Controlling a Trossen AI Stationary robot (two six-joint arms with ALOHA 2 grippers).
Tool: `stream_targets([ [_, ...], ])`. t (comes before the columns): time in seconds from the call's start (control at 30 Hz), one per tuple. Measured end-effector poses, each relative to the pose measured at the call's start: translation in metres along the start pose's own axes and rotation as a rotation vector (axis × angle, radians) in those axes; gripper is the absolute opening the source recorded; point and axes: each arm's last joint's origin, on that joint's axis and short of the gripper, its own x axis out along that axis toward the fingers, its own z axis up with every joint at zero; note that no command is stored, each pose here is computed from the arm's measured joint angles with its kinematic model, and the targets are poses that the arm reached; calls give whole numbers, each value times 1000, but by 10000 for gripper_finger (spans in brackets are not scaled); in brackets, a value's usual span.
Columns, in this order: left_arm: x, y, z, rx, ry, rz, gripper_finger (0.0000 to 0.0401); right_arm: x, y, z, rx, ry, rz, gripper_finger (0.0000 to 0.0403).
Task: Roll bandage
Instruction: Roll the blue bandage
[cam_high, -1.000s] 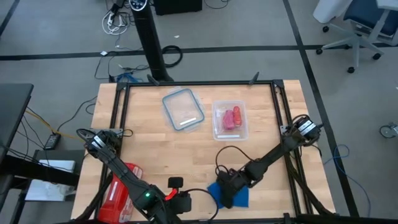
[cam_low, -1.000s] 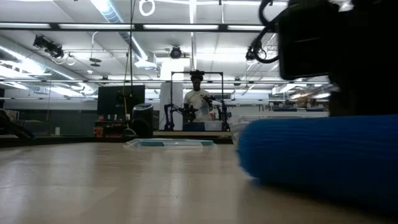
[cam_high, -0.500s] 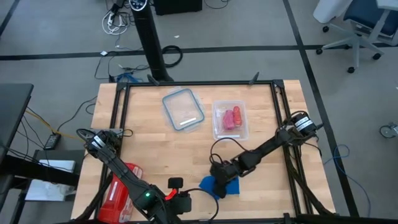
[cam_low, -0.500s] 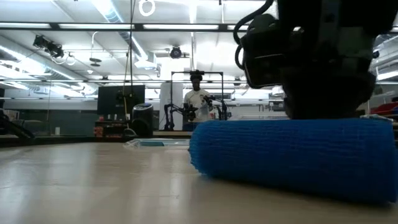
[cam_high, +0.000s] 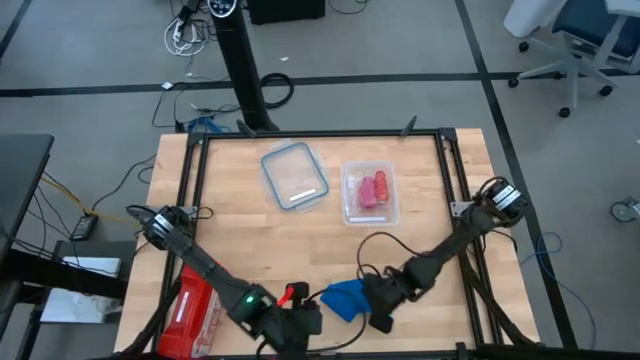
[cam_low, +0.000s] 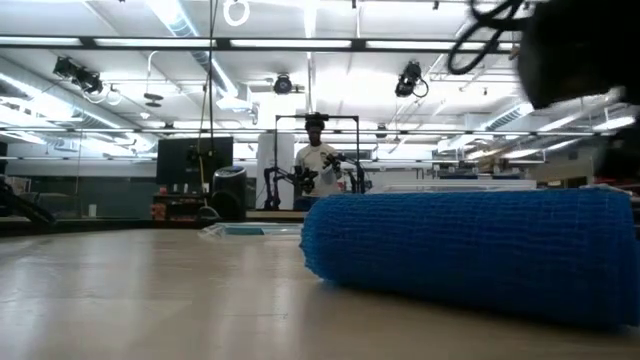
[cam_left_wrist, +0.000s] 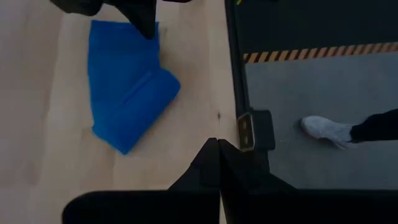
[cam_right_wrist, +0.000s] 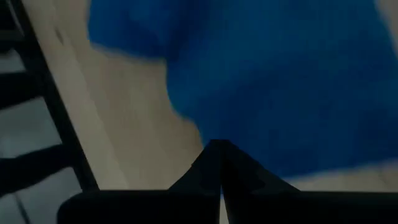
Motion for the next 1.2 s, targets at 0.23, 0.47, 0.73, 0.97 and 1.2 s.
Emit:
stream_targets([
  [0.23, 12, 9, 7, -33, -34, -80, 1, -1, -5, -16, -5, 6, -124, 2],
  [0.47, 13, 11, 8, -9, -34, -79, 1, -2, -15, -9, -39, -23, -215, 3],
  [0.73, 12, 8, 6, -17, -26, -93, 1, -3, -33, 11, -129, -34, -314, 2],
  [0.97, 12, 7, 6, -33, -4, -128, 1, -7, -48, 25, -77, -25, -349, 3],
  [1.2, 13, 8, 7, -36, 0, -144, 1, -30, -55, 22, -2, -43, -408, 2],
])
